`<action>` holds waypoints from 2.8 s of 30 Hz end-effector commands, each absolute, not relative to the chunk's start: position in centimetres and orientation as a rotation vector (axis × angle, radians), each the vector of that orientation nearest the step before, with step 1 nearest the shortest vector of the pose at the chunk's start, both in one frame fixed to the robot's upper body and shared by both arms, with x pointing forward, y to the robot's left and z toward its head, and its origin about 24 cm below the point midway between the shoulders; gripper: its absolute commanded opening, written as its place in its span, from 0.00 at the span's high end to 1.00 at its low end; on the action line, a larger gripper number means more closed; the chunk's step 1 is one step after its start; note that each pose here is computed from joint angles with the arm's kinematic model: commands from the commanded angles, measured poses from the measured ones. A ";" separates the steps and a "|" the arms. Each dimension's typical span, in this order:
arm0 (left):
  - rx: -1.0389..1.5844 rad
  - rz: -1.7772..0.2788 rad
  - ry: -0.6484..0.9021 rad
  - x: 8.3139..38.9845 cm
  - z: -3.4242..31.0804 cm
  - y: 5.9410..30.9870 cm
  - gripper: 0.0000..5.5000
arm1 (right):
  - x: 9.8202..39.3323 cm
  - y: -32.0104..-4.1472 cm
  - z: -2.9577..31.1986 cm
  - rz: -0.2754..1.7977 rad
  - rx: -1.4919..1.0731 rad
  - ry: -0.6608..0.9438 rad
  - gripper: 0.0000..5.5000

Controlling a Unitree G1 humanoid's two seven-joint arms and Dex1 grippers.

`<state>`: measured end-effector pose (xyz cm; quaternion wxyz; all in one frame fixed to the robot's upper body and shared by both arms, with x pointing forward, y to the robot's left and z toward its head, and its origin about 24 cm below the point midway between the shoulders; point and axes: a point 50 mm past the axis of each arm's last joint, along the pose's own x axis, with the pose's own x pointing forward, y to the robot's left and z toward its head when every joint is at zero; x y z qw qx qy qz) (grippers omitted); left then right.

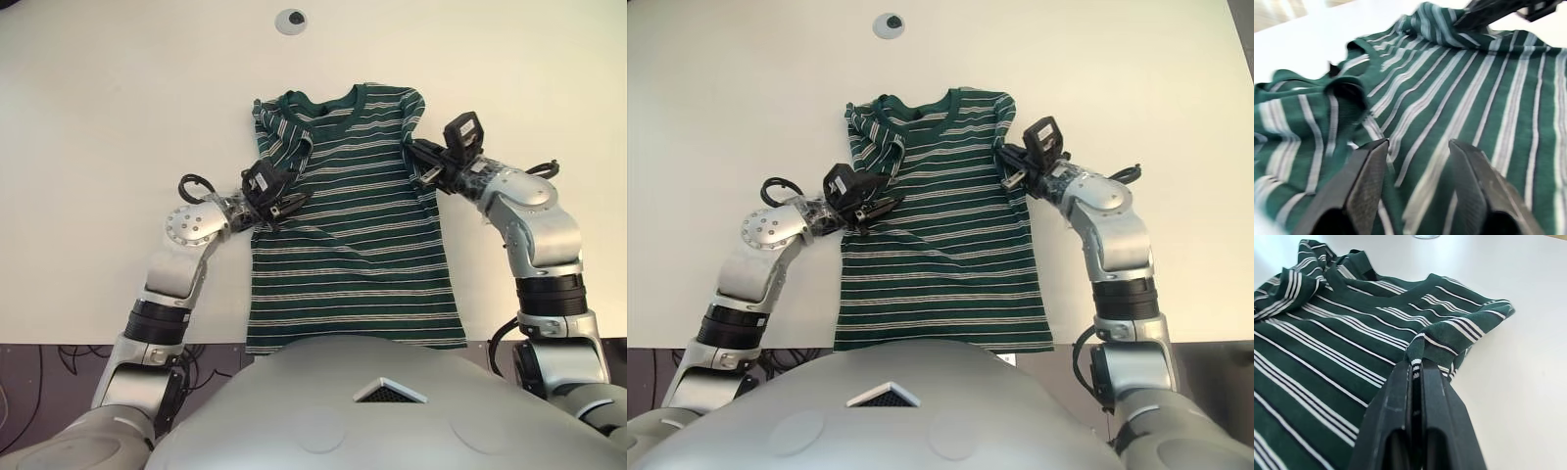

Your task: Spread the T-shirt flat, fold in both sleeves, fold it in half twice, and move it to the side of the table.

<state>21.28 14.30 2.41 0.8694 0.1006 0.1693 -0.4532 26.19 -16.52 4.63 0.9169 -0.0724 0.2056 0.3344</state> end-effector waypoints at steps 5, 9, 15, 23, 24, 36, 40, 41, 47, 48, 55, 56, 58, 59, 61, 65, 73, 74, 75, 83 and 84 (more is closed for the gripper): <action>0.299 -1.086 0.479 18.5 0.4 13.0 0.60 | 25.7 -11.9 3.3 0.838 -0.301 0.472 1.00; 0.299 -1.081 0.488 18.3 0.2 12.8 0.59 | 24.9 -11.2 2.3 0.873 -0.350 0.538 0.87; 0.312 -1.050 0.488 18.6 0.2 13.3 0.59 | 24.0 -12.3 2.5 0.852 -0.364 0.554 0.72; 0.280 -0.961 0.406 20.2 2.6 16.1 0.59 | 24.0 -15.1 9.8 0.808 -0.011 0.331 0.72; 0.291 -0.948 0.409 20.4 2.6 16.4 0.59 | 24.0 -15.6 10.3 0.805 0.011 0.319 0.72; 0.169 -1.080 0.233 18.2 7.1 19.6 0.59 | 20.5 -21.8 9.7 0.945 -0.476 0.214 0.72; 0.207 -1.132 0.353 15.9 7.1 21.7 0.56 | 16.9 -23.4 8.5 1.139 -0.716 0.274 0.71; 0.250 -1.120 0.395 15.4 6.7 22.3 0.53 | 16.2 -23.8 8.1 1.181 -0.775 0.286 0.71; 0.709 -1.199 0.585 12.7 6.6 25.2 0.39 | 12.5 -25.3 6.6 1.332 -0.935 0.358 0.71; 0.816 -1.243 0.596 12.4 6.6 25.3 0.39 | 12.0 -25.6 6.4 1.351 -1.000 0.381 0.71; 0.903 -1.444 0.549 11.1 6.9 23.9 0.39 | 9.5 -24.9 6.1 1.484 -1.076 0.432 0.71; 0.874 -1.462 0.548 10.9 6.8 23.6 0.39 | 9.3 -24.6 6.1 1.496 -1.075 0.427 0.71; 0.805 -1.508 0.532 10.2 6.7 22.9 0.39 | 9.0 -24.2 5.9 1.518 -1.066 0.416 0.71; 0.781 -1.524 0.524 9.9 6.6 22.7 0.39 | 8.9 -24.0 5.9 1.525 -1.064 0.409 0.71; 0.762 -1.561 0.498 9.9 5.9 21.9 0.39 | 8.6 -23.3 5.8 1.540 -1.052 0.383 0.71; 0.760 -1.611 0.480 9.9 4.8 21.0 0.39 | 8.8 -22.4 5.9 1.558 -1.057 0.336 0.71; 0.799 -1.665 0.462 10.4 3.4 20.0 0.46 | 9.1 -21.7 5.1 1.589 -1.046 0.319 0.93; 0.782 -1.672 0.484 10.4 3.4 20.1 0.48 | 9.2 -21.8 5.0 1.588 -1.045 0.323 0.96; 0.769 -1.679 0.500 10.3 3.4 20.2 0.51 | 9.2 -21.8 4.9 1.586 -1.044 0.327 0.99; 0.704 -1.727 0.625 10.6 3.7 21.2 0.74 | 9.8 -22.1 4.9 1.530 -1.004 0.338 1.00; 0.689 -1.727 0.623 10.7 3.8 21.2 0.77 | 10.0 -22.0 5.1 1.512 -0.973 0.333 1.00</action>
